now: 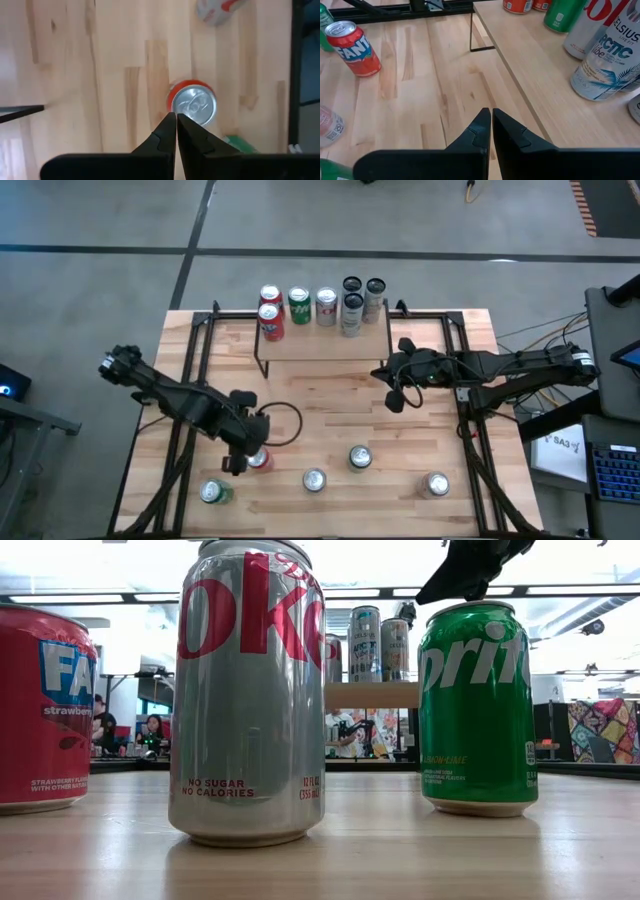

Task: Place canned beverage on shelf
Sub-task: Put the orange soda can on the shelf aligned with the other orange soda can

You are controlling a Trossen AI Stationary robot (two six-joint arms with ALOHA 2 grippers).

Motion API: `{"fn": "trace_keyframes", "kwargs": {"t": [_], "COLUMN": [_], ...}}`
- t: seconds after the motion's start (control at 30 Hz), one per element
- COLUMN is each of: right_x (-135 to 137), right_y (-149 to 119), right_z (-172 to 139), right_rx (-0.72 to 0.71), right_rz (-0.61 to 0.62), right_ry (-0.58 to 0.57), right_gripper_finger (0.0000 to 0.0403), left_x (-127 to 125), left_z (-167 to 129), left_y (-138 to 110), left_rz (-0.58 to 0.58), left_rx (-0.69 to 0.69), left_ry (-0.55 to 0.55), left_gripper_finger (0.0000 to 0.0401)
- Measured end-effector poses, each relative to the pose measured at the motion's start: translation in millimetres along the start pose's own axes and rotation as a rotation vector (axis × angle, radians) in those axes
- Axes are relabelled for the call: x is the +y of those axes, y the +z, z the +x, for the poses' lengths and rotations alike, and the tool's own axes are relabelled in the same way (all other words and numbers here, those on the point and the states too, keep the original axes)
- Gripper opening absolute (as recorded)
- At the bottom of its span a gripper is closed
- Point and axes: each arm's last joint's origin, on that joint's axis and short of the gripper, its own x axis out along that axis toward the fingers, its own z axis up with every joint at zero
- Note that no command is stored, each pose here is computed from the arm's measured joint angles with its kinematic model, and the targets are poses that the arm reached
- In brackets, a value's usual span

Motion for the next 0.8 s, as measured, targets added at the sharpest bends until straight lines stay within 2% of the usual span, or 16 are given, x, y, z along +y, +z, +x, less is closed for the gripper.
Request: {"fn": "trace_keyframes", "kwargs": {"t": [0.17, 0.33, 0.5, 0.7, 0.8], "right_x": [0, 1, 2, 2, 2], "right_y": [0, 0, 0, 1, 1], "right_z": [0, 0, 0, 0, 0], "right_rx": [0.000, 0.003, 0.003, -0.001, -0.009], "right_rz": [0.001, 0.017, 0.029, 0.031, 0.032], "right_ry": [0.000, 0.020, 0.050, 0.050, 0.052], "right_gripper_finger": [0.0009, 0.0009, 0.0009, 0.0009, 0.0009], "left_x": [-5, -6, -7, -13, -18], "left_z": [1, 2, 2, 5, 12], "left_y": [-2, -4, -6, -6, -4], "left_rz": [-0.075, -0.194, -0.238, -0.128, -0.078], "left_rx": [0.000, 0.019, 0.022, -0.014, 0.000], "left_ry": [0.002, 0.010, 0.015, 0.085, 0.107], "left_gripper_finger": [0.0004, 0.0049, 0.0142, 0.0284, 0.0339]}}
